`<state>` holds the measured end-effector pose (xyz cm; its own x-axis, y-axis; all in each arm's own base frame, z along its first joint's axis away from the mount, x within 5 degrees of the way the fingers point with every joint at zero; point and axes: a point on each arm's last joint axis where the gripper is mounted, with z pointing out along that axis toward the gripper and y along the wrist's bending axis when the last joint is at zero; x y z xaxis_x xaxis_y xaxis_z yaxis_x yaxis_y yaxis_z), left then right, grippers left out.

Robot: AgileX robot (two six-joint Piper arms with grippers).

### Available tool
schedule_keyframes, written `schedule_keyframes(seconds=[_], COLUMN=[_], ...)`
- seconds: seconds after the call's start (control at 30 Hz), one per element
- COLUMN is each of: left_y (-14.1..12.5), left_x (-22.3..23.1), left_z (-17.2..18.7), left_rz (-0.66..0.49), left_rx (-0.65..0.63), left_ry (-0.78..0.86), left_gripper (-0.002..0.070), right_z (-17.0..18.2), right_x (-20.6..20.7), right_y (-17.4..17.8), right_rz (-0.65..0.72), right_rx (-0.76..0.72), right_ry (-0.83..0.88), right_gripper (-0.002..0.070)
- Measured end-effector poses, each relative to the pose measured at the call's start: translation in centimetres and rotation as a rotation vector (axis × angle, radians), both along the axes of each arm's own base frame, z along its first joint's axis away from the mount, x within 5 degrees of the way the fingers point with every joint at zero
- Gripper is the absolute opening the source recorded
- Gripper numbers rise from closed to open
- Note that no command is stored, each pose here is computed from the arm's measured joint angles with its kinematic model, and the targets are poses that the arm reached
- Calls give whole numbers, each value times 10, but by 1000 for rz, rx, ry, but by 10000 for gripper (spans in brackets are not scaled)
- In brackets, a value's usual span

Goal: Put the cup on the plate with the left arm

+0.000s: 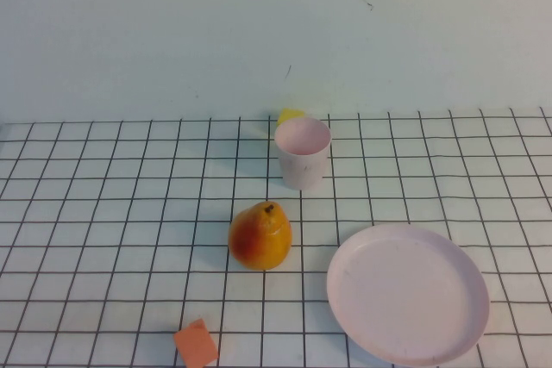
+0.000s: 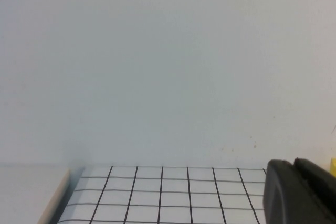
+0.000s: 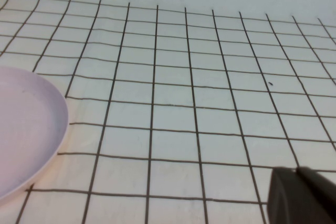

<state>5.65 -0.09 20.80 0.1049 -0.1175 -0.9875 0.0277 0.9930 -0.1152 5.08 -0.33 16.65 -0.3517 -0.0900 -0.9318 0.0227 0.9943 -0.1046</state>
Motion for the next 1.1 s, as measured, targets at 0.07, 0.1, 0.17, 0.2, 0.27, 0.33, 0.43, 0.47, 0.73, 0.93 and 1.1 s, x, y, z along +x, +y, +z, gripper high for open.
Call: schedule_keyframes(seconds=[0.07,0.1,0.17,0.2,0.27,0.33,0.43,0.47,0.73,0.93,1.1], left_y=[0,0,0,0,0,0,0,0,0,0,0], left_x=[0,0,0,0,0,0,0,0,0,0,-8], left_z=[1,2,3,4,4,4,4,3,3,-2,32], left_rz=[0,0,0,0,0,0,0,0,0,-2,-10], left_rx=[0,0,-1,-1,-1,-1,-1,0,0,-41,-93], left_ry=[-15,-23,-35,-40,-40,-40,-40,-33,-29,65,42], left_gripper=[-2,-2,-2,-2,-2,-2,-2,-2,-2,-2,-2], right_z=[0,0,0,0,0,0,0,0,0,0,0], right_x=[0,0,0,0,0,0,0,0,0,0,0], right_y=[0,0,0,0,0,0,0,0,0,0,0], right_rz=[0,0,0,0,0,0,0,0,0,0,0], right_rx=[0,0,0,0,0,0,0,0,0,0,0], right_ry=[0,0,0,0,0,0,0,0,0,0,0], right_gripper=[-2,-2,-2,-2,-2,-2,-2,-2,-2,-2,-2])
